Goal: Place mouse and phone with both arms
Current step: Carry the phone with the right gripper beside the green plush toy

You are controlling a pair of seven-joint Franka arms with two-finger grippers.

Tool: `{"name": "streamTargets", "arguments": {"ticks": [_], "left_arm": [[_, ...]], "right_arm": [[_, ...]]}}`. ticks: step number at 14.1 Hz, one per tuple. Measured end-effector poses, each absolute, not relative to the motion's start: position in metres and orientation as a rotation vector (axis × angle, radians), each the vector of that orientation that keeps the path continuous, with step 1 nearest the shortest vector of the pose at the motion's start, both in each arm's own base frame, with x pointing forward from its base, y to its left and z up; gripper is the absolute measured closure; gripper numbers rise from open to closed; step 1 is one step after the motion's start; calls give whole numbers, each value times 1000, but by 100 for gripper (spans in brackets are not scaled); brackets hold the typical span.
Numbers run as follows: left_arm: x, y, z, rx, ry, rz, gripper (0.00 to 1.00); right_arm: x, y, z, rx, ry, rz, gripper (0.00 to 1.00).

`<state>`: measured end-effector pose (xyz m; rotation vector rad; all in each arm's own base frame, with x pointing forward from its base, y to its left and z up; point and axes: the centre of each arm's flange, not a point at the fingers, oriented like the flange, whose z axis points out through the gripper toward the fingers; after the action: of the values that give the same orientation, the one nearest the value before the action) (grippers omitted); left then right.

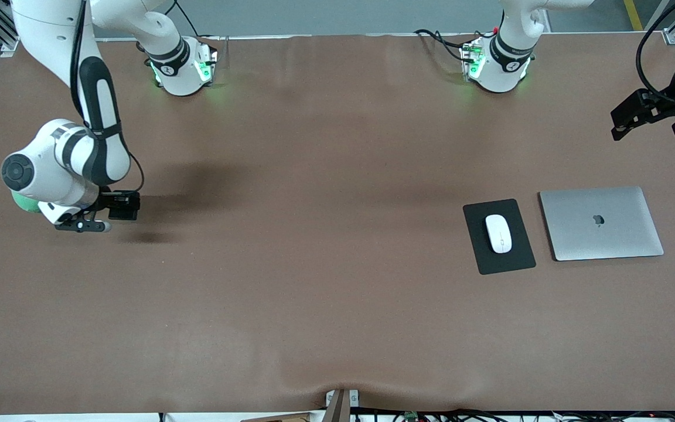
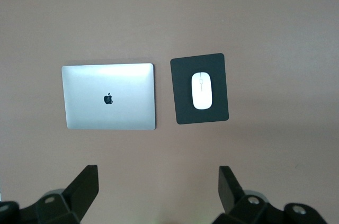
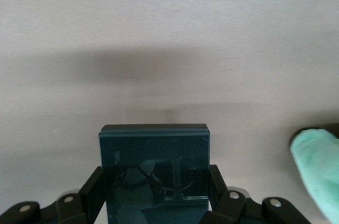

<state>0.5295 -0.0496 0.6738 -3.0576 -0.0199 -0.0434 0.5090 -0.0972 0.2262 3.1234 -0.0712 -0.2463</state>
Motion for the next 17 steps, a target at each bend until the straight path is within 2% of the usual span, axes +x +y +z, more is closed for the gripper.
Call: {"name": "streamTargets", "arguments": {"ticks": [3,10,16,17], "left_arm": [[530,-46,675,-3058,-30,-45,0],[527,-41,681,-3059,-43,-66,0],[527,-33,682,-3058,-68,-67,0],[527,-33,682,-3058,-68,-67,0]], "right_arm": [[495,-108,214,3092,-78,-193,20],[487,-81,191,3110,-52,-227,20],[480,-94,177,3110,-67,-259,20],[479,-94,172,3121,-71,-269,16]]}}
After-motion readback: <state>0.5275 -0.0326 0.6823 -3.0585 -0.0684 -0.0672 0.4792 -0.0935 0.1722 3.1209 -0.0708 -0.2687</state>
